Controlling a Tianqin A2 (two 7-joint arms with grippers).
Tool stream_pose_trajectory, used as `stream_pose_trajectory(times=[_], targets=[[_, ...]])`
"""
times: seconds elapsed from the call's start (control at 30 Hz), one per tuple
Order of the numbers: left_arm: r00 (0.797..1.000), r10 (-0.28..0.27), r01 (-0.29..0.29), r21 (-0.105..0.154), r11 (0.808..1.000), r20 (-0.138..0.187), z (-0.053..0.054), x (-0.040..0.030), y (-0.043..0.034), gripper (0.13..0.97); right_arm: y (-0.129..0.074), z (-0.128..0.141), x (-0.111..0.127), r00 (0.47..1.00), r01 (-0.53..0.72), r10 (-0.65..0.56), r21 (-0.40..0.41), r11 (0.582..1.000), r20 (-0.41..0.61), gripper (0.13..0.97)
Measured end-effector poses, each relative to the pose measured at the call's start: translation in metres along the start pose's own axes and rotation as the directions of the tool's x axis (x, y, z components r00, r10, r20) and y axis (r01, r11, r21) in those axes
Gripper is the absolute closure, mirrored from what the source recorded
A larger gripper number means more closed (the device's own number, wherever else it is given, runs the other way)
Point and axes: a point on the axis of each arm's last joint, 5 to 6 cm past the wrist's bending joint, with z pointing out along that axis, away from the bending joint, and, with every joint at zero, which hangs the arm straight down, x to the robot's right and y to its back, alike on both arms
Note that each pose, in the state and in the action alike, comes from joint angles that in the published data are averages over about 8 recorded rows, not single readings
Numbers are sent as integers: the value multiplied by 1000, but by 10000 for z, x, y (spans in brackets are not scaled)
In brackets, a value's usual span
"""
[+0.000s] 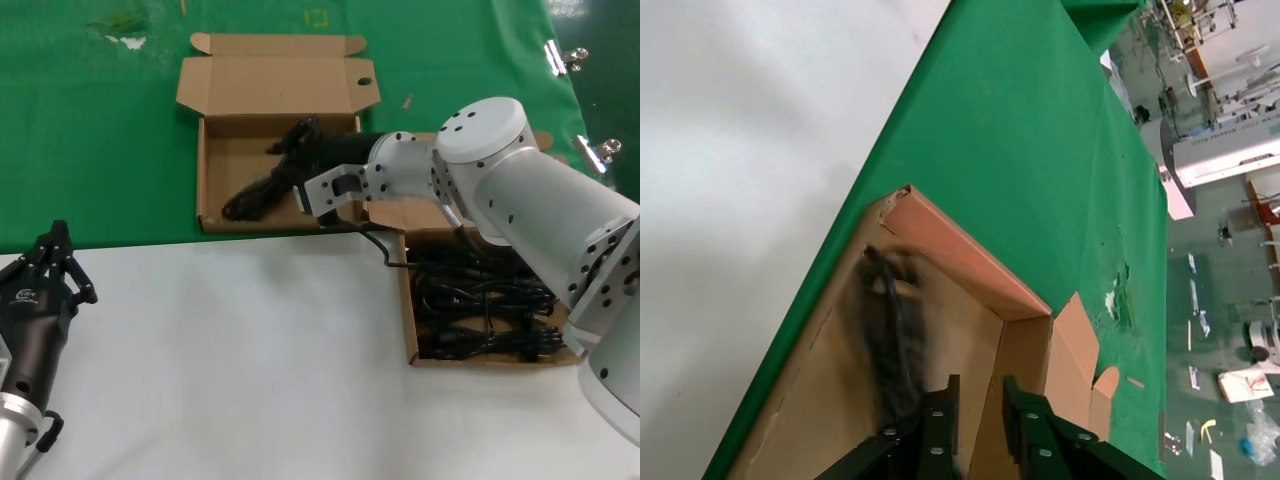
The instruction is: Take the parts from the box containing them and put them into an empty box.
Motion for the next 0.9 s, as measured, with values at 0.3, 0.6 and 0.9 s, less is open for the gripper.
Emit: stream_pose_trajectory(times=[0.3, 0.6, 0.9], targets=[[1000, 0, 0, 0, 1000, 0, 0, 0, 0, 957, -7, 13, -22, 1000, 0, 0, -18, 1000, -6, 796], [1000, 0, 0, 0, 1000, 0, 0, 0, 0, 957, 54, -18, -10, 999, -45, 44, -18, 999, -24, 635], [1000, 0, 0, 0, 1000, 0, 0, 0, 0, 957, 187, -98, 31, 994, -90, 89, -15, 996, -58, 434]])
